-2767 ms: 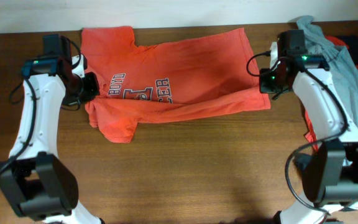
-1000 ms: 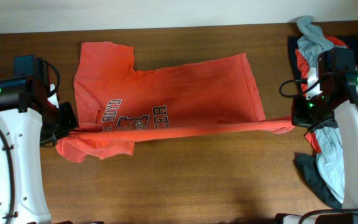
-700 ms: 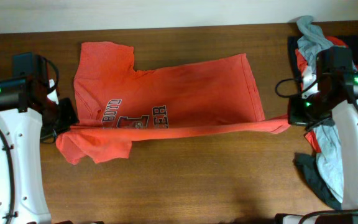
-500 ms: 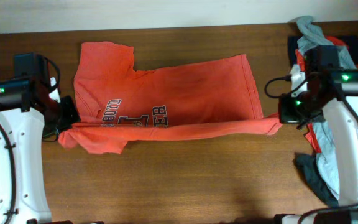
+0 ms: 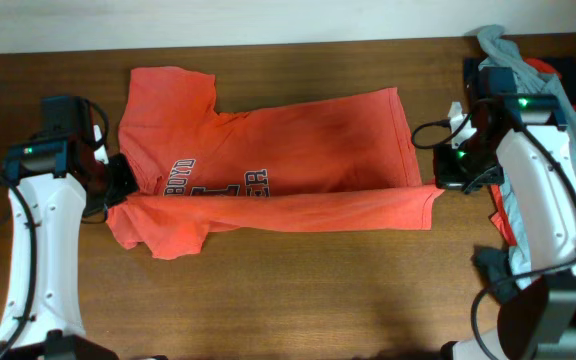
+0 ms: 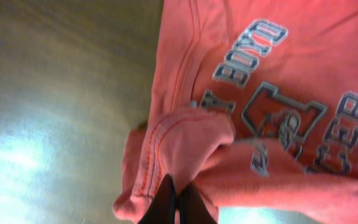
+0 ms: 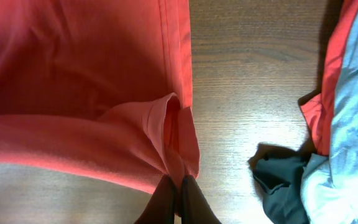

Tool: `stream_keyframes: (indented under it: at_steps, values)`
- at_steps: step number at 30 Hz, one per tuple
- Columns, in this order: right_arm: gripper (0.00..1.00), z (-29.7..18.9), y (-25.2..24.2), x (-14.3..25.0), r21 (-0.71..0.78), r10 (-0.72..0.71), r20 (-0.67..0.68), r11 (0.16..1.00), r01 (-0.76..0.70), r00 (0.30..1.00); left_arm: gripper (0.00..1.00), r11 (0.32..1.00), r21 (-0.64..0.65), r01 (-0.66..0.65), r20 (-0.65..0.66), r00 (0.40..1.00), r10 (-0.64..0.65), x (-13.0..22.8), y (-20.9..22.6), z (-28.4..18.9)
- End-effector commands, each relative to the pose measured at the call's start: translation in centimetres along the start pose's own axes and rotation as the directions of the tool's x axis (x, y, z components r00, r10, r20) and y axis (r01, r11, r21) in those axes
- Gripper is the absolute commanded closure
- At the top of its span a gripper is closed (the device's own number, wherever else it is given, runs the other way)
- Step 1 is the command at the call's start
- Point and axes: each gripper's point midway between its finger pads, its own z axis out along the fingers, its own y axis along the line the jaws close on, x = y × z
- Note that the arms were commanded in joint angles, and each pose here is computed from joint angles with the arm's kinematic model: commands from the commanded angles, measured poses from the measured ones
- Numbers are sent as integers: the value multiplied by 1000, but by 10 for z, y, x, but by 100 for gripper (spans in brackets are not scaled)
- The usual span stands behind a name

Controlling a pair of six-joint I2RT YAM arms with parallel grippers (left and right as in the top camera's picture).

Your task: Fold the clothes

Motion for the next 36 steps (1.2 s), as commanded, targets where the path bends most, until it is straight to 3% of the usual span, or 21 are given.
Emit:
stream_keyframes:
  at_steps: [1, 10, 20, 21, 23, 24, 25, 26, 32, 36]
  values:
    - [96, 19, 1, -4, 2, -6, -48, 1000, 6, 999, 100, 999, 2, 37, 15, 999, -37, -10, -1, 16]
    - [96, 48, 0, -15, 1, -11, -87, 1000, 11, 996, 100, 999, -22, 35, -75, 997, -37, -11, -3, 59]
    - [96, 53, 0, -42, 1, -15, 10, 1000, 15, 1000, 100, 999, -33, 32, -113, 993, -36, -17, -6, 99]
    - [91, 54, 0, -43, 1, -15, 15, 1000, 15, 1000, 99, 999, -29, 33, -101, 994, -36, -20, -6, 100]
    - [73, 54, 0, -46, 0, -15, 24, 1000, 15, 1000, 90, 999, -22, 35, -74, 997, -37, -27, -8, 100]
    - [61, 55, 0, -48, 1, -16, 33, 1000, 15, 999, 78, 999, -16, 36, -53, 998, -37, -32, -9, 101]
    - [55, 55, 0, -50, 1, -16, 41, 1000, 16, 999, 51, 999, -12, 37, -39, 999, -37, -36, -10, 101]
    - [53, 55, 0, -52, 1, -16, 47, 1000, 16, 999, 32, 999, -10, 37, -31, 999, -37, -38, -10, 101]
    - [53, 55, 0, -49, 1, -16, 36, 1000, 16, 999, 15, 999, -20, 34, -70, 997, -36, -28, -8, 99]
    - [46, 54, 0, -55, 1, -17, 60, 1000, 17, 998, 5, 1000, -14, 23, -80, 996, -24, -25, -9, 95]
